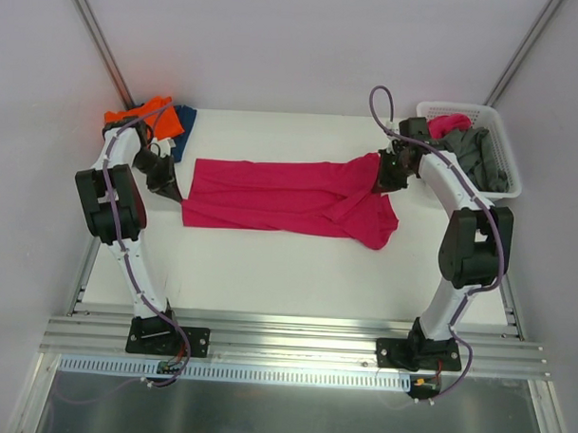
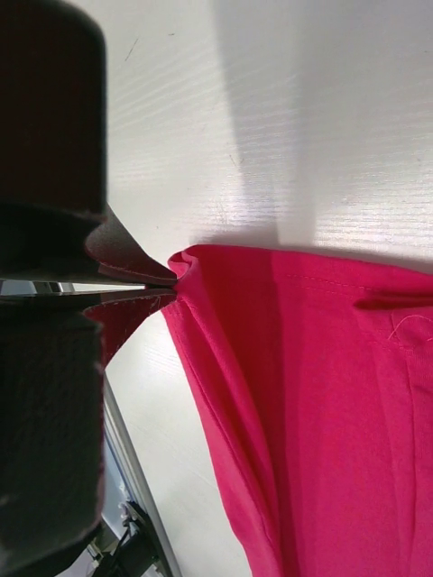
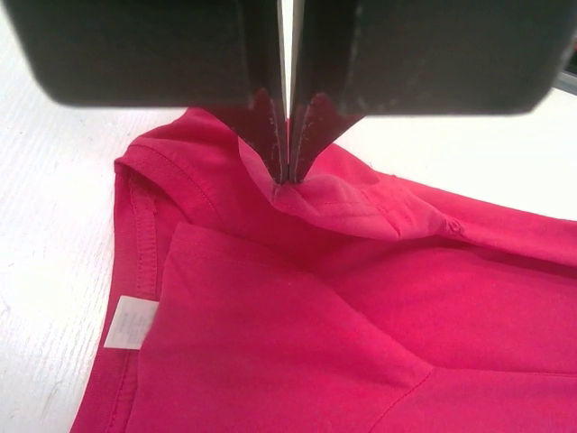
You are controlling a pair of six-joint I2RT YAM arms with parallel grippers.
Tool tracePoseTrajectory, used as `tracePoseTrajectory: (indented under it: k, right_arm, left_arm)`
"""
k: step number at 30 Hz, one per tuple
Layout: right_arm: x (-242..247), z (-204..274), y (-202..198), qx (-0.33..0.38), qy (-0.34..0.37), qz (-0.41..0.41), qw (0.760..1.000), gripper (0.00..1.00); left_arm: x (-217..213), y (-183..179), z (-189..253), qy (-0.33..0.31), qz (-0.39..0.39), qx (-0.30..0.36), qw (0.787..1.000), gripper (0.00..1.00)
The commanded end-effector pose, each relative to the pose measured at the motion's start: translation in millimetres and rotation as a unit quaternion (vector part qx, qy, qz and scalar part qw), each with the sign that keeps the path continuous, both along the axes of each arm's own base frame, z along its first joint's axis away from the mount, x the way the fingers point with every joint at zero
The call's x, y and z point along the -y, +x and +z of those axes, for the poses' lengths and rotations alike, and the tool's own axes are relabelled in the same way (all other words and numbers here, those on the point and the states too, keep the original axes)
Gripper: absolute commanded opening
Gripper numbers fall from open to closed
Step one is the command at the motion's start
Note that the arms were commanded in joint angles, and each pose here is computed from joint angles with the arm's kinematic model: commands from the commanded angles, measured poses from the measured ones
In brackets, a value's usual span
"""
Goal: Fold and stack the t-shirts
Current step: Fold the tshirt
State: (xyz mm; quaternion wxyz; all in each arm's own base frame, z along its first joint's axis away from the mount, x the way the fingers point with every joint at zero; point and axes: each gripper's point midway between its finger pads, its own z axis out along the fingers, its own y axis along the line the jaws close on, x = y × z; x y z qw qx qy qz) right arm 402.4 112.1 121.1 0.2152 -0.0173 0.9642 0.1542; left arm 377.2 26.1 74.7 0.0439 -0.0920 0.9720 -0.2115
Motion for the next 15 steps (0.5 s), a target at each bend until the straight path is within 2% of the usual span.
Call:
tracePoseTrajectory:
  k: [1, 15]
  right_arm:
    - [4, 14, 15, 0.027, -0.009, 0.002, 1.0, 0.01]
    - [8, 27, 24, 0.047, -0.004, 0.0, 0.999, 0.0]
  left_arm:
    - [-6, 4, 6, 0.014, -0.012, 0.012, 1.0, 0.0]
    - [-3, 15, 14, 0.013, -0.03, 0.036, 0.999, 0.0]
